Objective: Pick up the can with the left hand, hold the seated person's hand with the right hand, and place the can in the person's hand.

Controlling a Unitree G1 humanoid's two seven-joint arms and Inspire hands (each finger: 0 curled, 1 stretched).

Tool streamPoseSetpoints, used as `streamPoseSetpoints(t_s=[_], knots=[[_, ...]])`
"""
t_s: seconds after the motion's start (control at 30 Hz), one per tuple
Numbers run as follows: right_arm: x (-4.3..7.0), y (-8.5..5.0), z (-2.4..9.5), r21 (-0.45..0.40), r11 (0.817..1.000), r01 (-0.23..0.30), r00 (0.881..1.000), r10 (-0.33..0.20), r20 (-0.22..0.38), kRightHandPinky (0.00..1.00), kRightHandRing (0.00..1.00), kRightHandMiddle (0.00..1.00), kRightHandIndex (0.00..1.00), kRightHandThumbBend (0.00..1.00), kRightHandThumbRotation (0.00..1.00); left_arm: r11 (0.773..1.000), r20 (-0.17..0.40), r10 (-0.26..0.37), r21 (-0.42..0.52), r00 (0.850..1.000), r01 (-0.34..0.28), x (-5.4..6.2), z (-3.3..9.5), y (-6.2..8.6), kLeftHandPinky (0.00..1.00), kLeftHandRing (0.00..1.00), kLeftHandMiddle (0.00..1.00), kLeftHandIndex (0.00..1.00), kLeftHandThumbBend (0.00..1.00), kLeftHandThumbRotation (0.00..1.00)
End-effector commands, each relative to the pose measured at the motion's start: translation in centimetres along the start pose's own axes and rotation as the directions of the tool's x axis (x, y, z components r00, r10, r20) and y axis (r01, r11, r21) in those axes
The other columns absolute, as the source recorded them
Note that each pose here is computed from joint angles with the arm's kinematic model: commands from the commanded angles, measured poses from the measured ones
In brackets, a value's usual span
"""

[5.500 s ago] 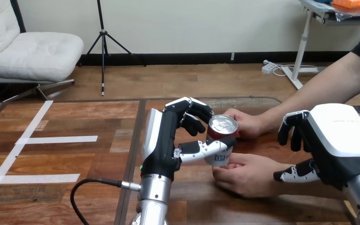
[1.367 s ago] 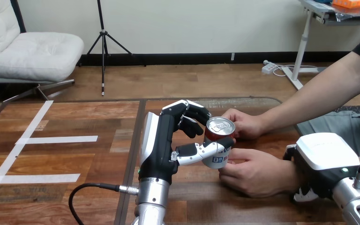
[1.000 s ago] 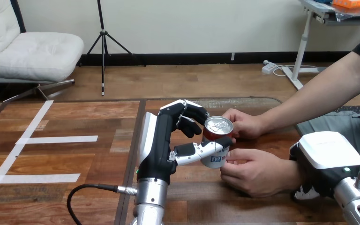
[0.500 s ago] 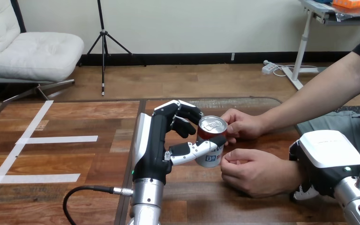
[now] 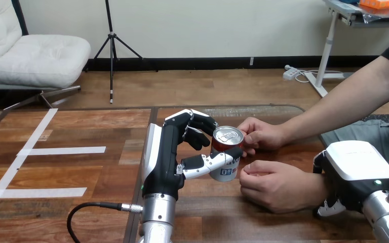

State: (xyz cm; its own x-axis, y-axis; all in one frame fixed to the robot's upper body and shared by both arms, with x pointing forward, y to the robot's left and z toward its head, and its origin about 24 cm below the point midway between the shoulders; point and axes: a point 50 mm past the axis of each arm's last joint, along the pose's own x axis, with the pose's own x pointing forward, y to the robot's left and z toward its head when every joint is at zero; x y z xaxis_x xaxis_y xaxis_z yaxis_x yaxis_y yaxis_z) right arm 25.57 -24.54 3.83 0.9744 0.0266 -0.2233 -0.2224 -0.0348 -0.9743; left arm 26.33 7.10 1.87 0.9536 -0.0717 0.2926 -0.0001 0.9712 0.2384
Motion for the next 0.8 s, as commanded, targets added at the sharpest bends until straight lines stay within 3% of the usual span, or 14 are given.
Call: streamPoseSetpoints(t_s=[0.0,0.3,0.77], knots=[[0.76,-1.3,-0.51,0.017,0.999,0.032,0.999,-0.032,-0.009,0.23,0.32,0.4,0.46,0.85,0.0,0.997,0.099,0.05,-0.065,0.994,-0.044,1.54,2.39,-0.37,0.38,0.41,0.44,0.46,0.53,0.0],[0.7,-1.45,-0.54,0.039,0.998,0.042,0.999,-0.042,-0.002,0.26,0.35,0.43,0.47,0.83,0.0,0.996,0.099,0.055,-0.073,0.994,-0.048,1.57,2.39,-0.29,0.38,0.41,0.43,0.46,0.53,0.0],[0.66,-1.77,-0.56,0.058,0.997,0.056,0.998,-0.056,-0.001,0.21,0.29,0.39,0.44,0.81,0.0,0.996,0.099,0.054,-0.07,0.994,-0.047,1.59,2.31,-0.27,0.38,0.41,0.43,0.45,0.53,0.0]])
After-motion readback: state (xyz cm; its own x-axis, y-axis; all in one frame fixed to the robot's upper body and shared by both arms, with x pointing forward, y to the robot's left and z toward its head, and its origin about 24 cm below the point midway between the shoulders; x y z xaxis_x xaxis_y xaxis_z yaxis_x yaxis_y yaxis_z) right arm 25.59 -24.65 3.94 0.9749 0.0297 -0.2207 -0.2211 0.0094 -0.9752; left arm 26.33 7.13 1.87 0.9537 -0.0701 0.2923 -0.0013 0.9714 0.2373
